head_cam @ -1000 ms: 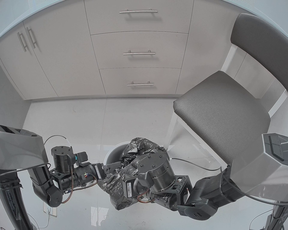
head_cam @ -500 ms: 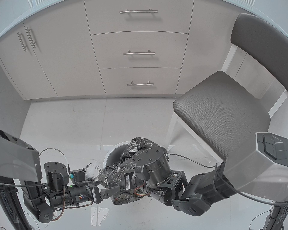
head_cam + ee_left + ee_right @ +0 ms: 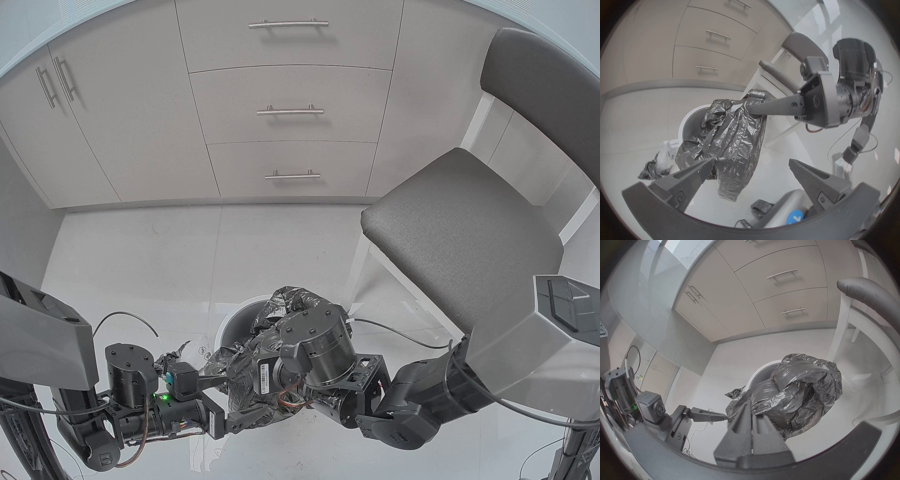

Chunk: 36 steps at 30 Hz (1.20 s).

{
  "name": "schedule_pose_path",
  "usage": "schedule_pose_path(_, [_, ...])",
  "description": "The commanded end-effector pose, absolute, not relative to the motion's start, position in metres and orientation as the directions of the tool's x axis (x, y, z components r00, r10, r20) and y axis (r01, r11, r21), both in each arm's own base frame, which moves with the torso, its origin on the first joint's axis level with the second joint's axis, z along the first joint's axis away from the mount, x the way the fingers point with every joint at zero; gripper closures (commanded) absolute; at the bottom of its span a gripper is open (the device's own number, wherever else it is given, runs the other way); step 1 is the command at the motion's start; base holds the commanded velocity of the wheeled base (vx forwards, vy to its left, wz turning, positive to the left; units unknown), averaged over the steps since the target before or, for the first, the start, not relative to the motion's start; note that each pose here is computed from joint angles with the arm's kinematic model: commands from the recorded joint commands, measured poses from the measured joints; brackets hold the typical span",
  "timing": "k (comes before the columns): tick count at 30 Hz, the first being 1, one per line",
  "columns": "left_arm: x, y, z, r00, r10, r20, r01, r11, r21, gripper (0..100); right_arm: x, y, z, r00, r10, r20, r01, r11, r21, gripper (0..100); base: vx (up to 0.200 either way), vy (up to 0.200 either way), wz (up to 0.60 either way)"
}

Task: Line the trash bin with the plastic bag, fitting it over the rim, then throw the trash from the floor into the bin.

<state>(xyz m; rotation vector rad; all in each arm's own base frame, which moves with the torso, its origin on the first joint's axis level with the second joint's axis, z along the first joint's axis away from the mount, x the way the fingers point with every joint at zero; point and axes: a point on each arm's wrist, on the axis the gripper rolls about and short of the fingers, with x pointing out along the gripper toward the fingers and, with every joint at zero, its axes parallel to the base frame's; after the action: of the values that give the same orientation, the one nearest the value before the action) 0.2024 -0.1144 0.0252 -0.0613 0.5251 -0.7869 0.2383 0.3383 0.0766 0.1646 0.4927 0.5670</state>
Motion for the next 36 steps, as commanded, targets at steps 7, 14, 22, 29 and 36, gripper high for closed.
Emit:
schedule_pose_path(7, [0.224, -0.122, 0.017, 0.683, -0.598, -0.420, 0.639, 0.768, -0.054, 0, 0.236, 0.338, 0.082, 0.732, 0.558, -0.391, -0.478, 0.830, 0.288, 100, 0.000, 0.000, 0.00])
schedule_pose_path(14, [0.227, -0.125, 0.020, 0.716, -0.568, -0.405, 0.613, 0.789, -0.023, 0, 0.236, 0.338, 0.082, 0.732, 0.558, -0.391, -0.478, 0.830, 0.288, 100, 0.000, 0.000, 0.00])
schedule_pose_path(22, [0.228, -0.133, 0.013, 0.696, -0.581, -0.422, 0.642, 0.767, 0.004, 100, 0.235, 0.338, 0.084, 0.732, 0.561, -0.386, -0.481, 0.827, 0.290, 100, 0.000, 0.000, 0.00])
schedule_pose_path(29, [0.229, -0.132, 0.011, 0.699, -0.574, -0.427, 0.638, 0.770, 0.010, 100, 0.235, 0.338, 0.084, 0.733, 0.560, -0.386, -0.480, 0.828, 0.290, 100, 0.000, 0.000, 0.00])
schedule_pose_path(36, [0.233, -0.127, 0.013, 0.727, -0.545, -0.418, 0.606, 0.795, 0.017, 100, 0.236, 0.338, 0.081, 0.732, 0.557, -0.392, -0.480, 0.830, 0.284, 100, 0.000, 0.000, 0.00])
